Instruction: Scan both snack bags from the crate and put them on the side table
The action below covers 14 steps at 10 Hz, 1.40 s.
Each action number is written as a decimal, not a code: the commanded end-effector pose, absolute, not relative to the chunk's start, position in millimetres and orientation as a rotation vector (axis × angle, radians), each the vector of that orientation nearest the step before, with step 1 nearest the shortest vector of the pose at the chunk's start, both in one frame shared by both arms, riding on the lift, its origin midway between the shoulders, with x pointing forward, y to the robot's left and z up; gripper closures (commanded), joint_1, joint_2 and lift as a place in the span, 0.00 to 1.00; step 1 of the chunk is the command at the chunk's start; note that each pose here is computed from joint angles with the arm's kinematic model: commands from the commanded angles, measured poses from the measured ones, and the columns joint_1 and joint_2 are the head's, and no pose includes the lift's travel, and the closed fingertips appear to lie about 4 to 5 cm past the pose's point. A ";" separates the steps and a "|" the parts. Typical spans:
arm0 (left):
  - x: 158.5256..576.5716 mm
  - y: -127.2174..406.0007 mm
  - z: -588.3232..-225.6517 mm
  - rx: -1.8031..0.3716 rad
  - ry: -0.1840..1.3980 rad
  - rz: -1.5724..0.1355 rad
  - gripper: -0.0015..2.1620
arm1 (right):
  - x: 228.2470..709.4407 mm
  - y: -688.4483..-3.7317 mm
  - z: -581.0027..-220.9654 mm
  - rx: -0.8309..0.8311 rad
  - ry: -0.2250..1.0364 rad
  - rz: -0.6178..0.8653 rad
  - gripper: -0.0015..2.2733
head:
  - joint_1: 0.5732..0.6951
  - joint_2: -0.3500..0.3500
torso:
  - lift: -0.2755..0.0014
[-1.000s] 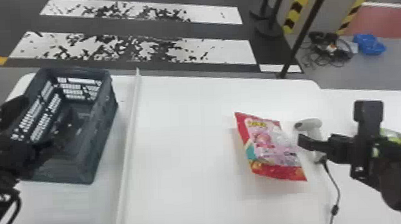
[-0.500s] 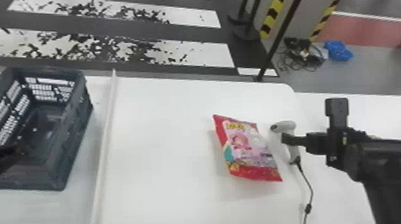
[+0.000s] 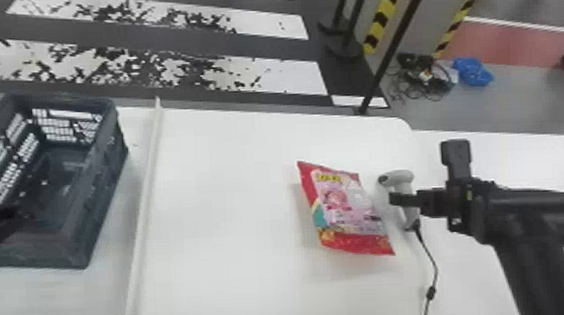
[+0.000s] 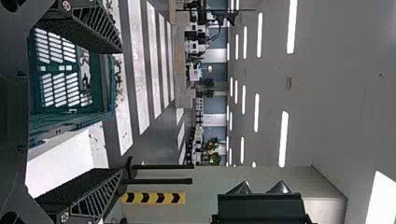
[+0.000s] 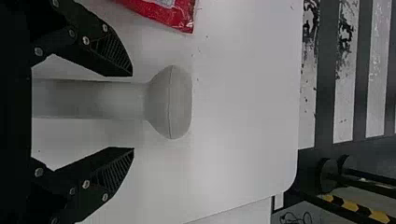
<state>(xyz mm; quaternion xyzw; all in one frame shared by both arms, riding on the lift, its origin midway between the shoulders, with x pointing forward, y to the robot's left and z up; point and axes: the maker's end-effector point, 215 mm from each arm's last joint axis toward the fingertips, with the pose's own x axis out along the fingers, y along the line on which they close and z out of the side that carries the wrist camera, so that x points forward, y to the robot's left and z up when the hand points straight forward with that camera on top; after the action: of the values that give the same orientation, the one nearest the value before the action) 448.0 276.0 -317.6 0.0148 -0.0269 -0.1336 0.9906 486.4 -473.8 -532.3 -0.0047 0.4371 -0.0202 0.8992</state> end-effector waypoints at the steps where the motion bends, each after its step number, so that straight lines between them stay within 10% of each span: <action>1: 447.4 277.0 -317.1 0.032 -0.055 -0.268 0.04 | 486.7 -476.6 -536.3 -0.013 0.916 -0.046 0.73 | 1.00 0.17 | 0.68; 2: 447.0 276.8 -316.9 0.030 -0.056 -0.268 0.04 | 486.4 -476.8 -538.4 -0.021 0.924 -0.050 0.94 | 1.00 0.17 | 0.68; 4: 446.5 276.8 -317.6 0.030 -0.054 -0.268 0.04 | 487.6 -476.9 -535.7 -0.016 0.915 -0.048 0.99 | 1.00 0.16 | 0.68; 14: 447.1 275.0 -314.0 0.031 -0.061 -0.270 0.04 | 353.5 -372.5 -455.7 -0.013 1.041 0.046 0.99 | 1.00 0.25 | 0.68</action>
<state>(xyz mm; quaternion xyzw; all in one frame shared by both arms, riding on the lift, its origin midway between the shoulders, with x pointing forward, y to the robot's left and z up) 447.2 274.7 -313.4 0.0154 -0.0311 -0.1350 0.9902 356.9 -379.5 -457.6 -0.0036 0.4973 0.0163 0.8674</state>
